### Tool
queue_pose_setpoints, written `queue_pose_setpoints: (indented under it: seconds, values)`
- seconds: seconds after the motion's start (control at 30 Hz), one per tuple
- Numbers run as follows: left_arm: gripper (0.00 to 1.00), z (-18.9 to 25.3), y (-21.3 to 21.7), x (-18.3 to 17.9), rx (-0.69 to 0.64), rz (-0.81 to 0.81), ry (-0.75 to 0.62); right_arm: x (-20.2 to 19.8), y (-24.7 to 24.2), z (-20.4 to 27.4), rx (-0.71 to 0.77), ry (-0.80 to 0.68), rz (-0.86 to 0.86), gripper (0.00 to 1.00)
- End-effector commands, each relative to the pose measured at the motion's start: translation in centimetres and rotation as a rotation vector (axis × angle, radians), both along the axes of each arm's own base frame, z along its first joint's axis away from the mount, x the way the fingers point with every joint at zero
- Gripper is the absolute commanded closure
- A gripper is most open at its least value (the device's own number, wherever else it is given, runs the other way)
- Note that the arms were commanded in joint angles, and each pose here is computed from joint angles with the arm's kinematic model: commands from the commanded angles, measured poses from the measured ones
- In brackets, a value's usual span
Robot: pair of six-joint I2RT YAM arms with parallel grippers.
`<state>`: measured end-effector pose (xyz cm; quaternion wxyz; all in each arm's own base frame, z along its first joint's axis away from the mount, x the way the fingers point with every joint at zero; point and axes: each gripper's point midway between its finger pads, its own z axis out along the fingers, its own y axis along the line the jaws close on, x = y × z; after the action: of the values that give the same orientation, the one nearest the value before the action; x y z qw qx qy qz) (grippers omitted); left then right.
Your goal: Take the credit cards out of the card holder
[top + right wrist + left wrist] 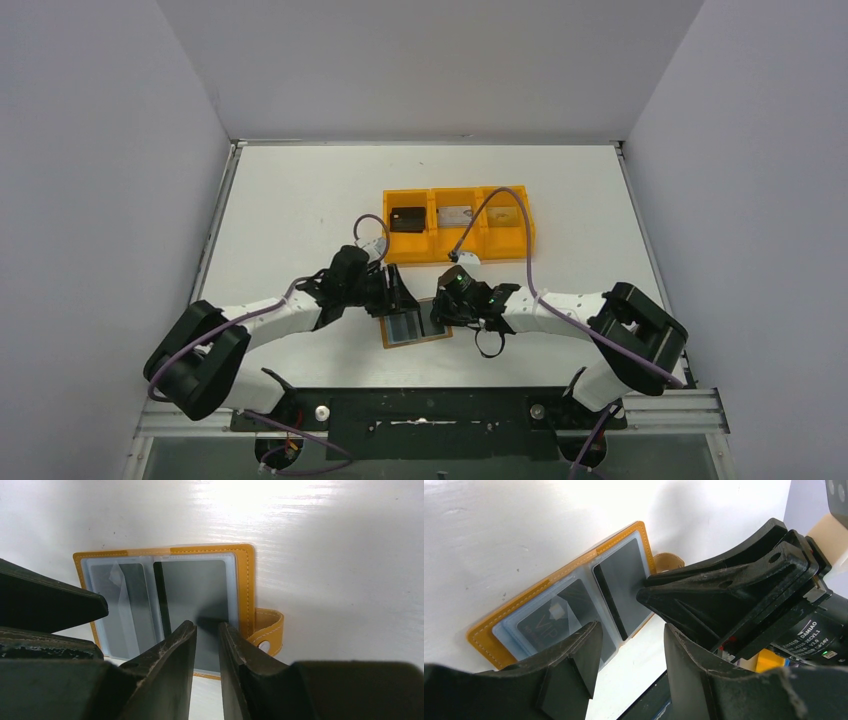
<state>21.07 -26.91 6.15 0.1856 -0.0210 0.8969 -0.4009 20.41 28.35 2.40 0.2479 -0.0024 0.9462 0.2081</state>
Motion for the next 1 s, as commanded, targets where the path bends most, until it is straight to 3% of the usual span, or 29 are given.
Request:
queue_pose_setpoints:
  seconds: [0.0, 0.23, 0.57, 0.77, 0.97]
  values:
    - [0.52, 2.5, -1.8, 1.1, -0.054, -0.059, -0.076, 0.1, -0.1, 0.3, -0.003, -0.013, -0.019, 0.74]
    - [0.52, 1.0, -2.8, 0.7, -0.027, -0.097, -0.028, -0.6, -0.9, -1.5, -0.017, 0.039, -0.074, 0.76]
    - [0.52, -3.4, -1.7, -0.1, 0.163, -0.037, 0.058, -1.4, -1.8, -2.8, 0.009, 0.078, -0.149, 0.79]
    - [0.54, -5.2, -0.8, -0.3, 0.263, -0.009, 0.075, -0.7, -2.1, -1.5, -0.006, 0.035, -0.156, 0.75]
    - [0.56, -5.8, -0.4, -0.7, 0.283, -0.002, 0.083, -0.2, -2.5, -1.0, -0.044, 0.013, -0.144, 0.73]
